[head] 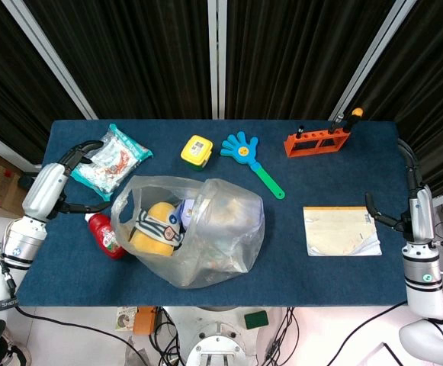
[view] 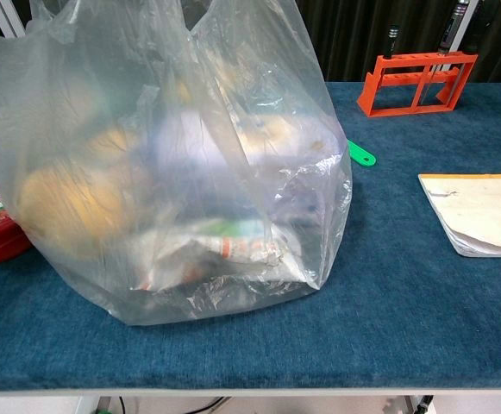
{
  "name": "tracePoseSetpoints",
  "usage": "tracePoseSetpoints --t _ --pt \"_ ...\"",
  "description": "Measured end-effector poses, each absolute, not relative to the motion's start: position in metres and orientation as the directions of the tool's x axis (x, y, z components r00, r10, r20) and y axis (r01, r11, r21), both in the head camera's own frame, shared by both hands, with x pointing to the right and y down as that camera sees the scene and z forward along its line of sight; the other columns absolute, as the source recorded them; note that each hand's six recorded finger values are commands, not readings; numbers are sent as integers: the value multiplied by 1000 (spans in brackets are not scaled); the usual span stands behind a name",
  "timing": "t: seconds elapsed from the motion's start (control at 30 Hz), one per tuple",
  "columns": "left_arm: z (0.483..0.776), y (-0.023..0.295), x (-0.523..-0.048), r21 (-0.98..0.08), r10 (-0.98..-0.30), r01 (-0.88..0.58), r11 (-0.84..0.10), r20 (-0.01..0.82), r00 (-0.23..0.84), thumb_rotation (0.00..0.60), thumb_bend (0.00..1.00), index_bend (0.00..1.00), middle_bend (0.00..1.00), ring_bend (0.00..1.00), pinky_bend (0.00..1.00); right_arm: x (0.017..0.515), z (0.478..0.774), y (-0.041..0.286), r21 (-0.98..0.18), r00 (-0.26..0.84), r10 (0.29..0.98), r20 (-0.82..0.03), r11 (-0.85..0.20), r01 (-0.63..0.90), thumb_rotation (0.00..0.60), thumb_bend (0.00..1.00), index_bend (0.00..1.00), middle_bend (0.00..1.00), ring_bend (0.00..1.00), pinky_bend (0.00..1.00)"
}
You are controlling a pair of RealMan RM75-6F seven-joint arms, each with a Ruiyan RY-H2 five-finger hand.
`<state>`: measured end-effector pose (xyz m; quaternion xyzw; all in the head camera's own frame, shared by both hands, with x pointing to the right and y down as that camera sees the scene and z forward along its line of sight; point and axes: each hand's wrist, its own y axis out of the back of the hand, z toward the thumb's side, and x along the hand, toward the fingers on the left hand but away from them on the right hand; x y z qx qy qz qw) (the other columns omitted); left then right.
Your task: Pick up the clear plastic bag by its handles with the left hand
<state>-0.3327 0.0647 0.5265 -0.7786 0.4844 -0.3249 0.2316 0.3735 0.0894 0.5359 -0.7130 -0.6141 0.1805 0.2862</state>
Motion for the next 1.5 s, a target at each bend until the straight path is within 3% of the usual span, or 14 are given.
tracePoseSetpoints --t 0.87,0.97,1.2,1.5 --pt "525 72 -345 -627 -888 -629 -460 324 326 565 32 163 157 124 293 391 539 95 -710 182 975 129 -37 703 600 402 0 0 0 0" --pt "522 72 -353 -601 -889 -656 -458 333 316 493 32 187 196 159 316 397 538 96 -733 183 973 139 -23 680 600 402 0 0 0 0" --pt "515 74 -375 -503 -896 -749 -430 340 286 182 25 225 248 203 377 419 547 101 -788 168 977 130 -1 616 600 400 0 0 0 0" --pt "519 86 -388 -334 -858 -830 -447 421 293 16 10 331 352 313 517 454 566 112 -851 134 988 77 -5 525 600 393 0 0 0 0"
